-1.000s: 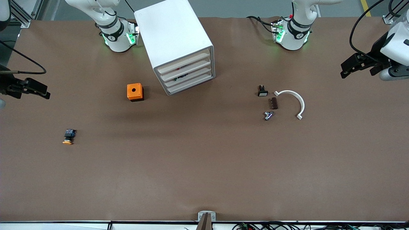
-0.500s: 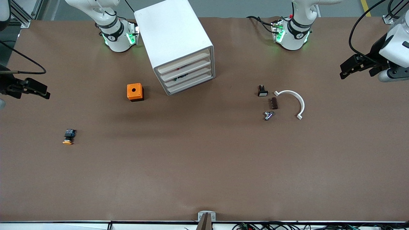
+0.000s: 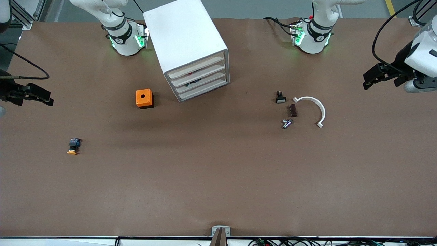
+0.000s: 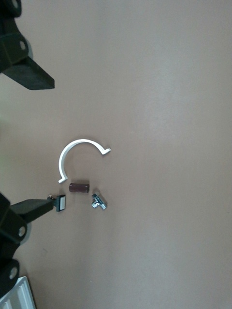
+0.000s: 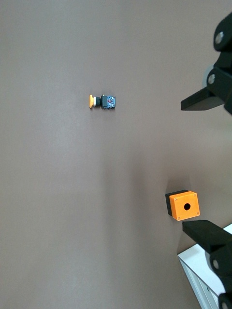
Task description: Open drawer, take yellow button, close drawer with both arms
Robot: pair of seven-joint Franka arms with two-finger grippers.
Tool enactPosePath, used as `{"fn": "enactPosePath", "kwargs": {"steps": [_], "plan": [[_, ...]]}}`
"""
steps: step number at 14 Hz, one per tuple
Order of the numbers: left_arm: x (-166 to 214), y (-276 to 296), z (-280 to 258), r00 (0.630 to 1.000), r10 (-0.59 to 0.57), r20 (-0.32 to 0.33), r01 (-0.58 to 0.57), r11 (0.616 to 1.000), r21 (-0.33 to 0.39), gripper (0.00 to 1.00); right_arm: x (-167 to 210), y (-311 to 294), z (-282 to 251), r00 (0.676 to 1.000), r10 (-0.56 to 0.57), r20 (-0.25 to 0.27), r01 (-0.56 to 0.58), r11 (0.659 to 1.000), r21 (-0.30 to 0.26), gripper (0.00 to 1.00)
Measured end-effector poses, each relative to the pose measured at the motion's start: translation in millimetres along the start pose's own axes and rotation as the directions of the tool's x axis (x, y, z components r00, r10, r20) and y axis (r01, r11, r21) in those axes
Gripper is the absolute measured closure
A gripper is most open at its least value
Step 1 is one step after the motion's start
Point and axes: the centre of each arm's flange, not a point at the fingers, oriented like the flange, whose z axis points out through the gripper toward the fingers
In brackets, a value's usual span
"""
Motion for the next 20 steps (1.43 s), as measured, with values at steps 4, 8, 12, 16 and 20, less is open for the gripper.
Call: {"fn": "enactPosePath", "kwargs": {"steps": [4,8,12,16,20], "plan": [[3.4,0.6,3.8,1.000,0.000,0.000,0.000,1.000,-0.001,0.00,0.0,0.0,0.0,1.000,0.000,0.000,0.000,1.000,0.000,0.00],[3.2,1.8,3.6,1.000,0.002,-0.001,-0.002,1.000,-0.001,0.00,0.0,0.0,0.0,1.000,0.000,0.000,0.000,1.000,0.000,0.00],[3.2,-0.2,-3.3,1.000,-0.001,-0.010,0.001,1.000,-0.002,0.00,0.0,0.0,0.0,1.000,0.000,0.000,0.000,1.000,0.000,0.00],[0.8,-4.1,-10.7,1.000,-0.007,0.000,0.007,1.000,0.000,0.00,0.0,0.1,0.0,1.000,0.000,0.000,0.000,1.000,0.000,0.00],[-1.3,-1.5,-5.6,0.999,-0.001,0.032,0.001,1.000,0.009,0.00,0.0,0.2,0.0,1.000,0.000,0.000,0.000,1.000,0.000,0.00]]}}
